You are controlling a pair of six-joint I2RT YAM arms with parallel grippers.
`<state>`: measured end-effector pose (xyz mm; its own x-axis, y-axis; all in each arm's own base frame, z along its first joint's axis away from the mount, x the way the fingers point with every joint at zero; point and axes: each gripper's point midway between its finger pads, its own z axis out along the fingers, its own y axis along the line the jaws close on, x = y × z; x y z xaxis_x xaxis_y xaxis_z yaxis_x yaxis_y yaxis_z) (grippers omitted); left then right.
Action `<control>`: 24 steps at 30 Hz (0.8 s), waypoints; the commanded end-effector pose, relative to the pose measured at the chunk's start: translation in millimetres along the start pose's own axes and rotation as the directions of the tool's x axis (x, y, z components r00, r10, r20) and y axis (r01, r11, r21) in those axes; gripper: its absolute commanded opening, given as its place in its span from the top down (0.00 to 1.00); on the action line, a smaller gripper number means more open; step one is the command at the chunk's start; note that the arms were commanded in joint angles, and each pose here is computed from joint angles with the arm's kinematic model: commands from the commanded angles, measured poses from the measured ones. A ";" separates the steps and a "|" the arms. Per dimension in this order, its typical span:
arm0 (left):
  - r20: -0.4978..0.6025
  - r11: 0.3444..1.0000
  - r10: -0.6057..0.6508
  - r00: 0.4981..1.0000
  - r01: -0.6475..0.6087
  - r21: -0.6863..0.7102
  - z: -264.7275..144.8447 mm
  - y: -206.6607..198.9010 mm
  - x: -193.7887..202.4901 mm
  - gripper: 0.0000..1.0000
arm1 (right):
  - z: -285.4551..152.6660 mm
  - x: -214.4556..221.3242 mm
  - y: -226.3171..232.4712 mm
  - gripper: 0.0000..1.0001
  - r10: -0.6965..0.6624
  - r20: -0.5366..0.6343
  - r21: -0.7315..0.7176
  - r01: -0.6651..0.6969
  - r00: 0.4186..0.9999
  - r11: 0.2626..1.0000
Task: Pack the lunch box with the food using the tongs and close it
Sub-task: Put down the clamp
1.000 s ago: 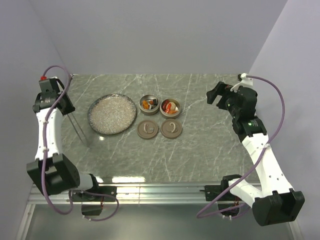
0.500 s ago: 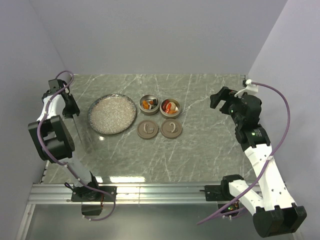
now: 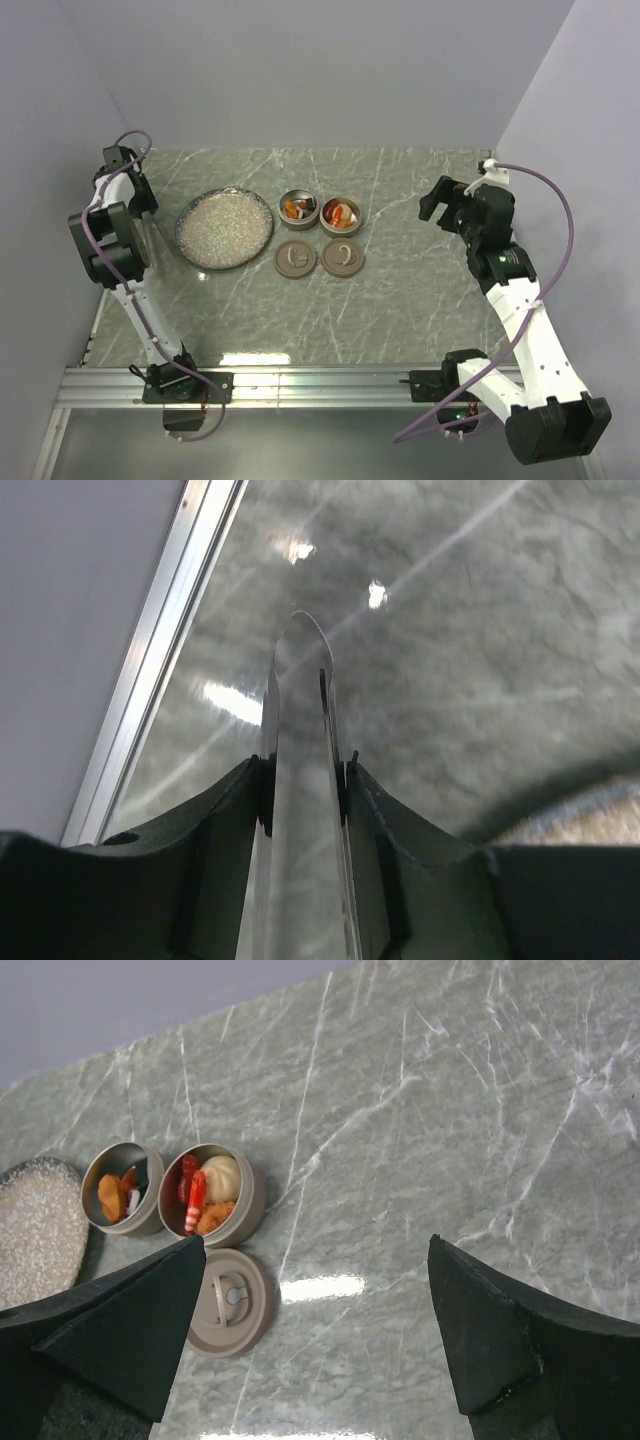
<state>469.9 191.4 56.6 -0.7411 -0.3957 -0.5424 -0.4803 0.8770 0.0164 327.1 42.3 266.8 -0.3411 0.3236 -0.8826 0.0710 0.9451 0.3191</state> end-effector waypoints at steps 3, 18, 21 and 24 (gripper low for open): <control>0.055 0.999 0.032 0.998 -0.033 0.014 11.2 -4.4 -28.5 0.53 | -1.0 -27.6 5.4 0.02 -0.013 0.044 0.006 0.013 0.999 1.000; 0.176 1.000 0.017 0.984 -0.018 0.003 -12.2 -1.9 -58.9 0.01 | 1.4 -34.7 2.5 0.02 -0.027 0.046 0.033 0.025 0.999 0.999; 0.245 1.000 0.008 0.969 -0.009 0.004 -41.4 -0.8 -76.3 0.01 | 0.5 -35.5 2.8 0.02 -0.031 0.047 0.032 0.030 0.998 0.999; 0.316 0.999 -0.016 0.948 0.006 0.034 -73.8 -3.6 -93.0 0.01 | 1.4 -31.1 7.0 0.03 -0.038 0.029 0.006 0.038 0.999 0.999</control>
<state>492.4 202.6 74.2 -0.7063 -0.3463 -0.6174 -0.4605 0.8872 0.0292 336.9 38.5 273.1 -0.3601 0.3006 -0.8832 0.0928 0.9535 0.2867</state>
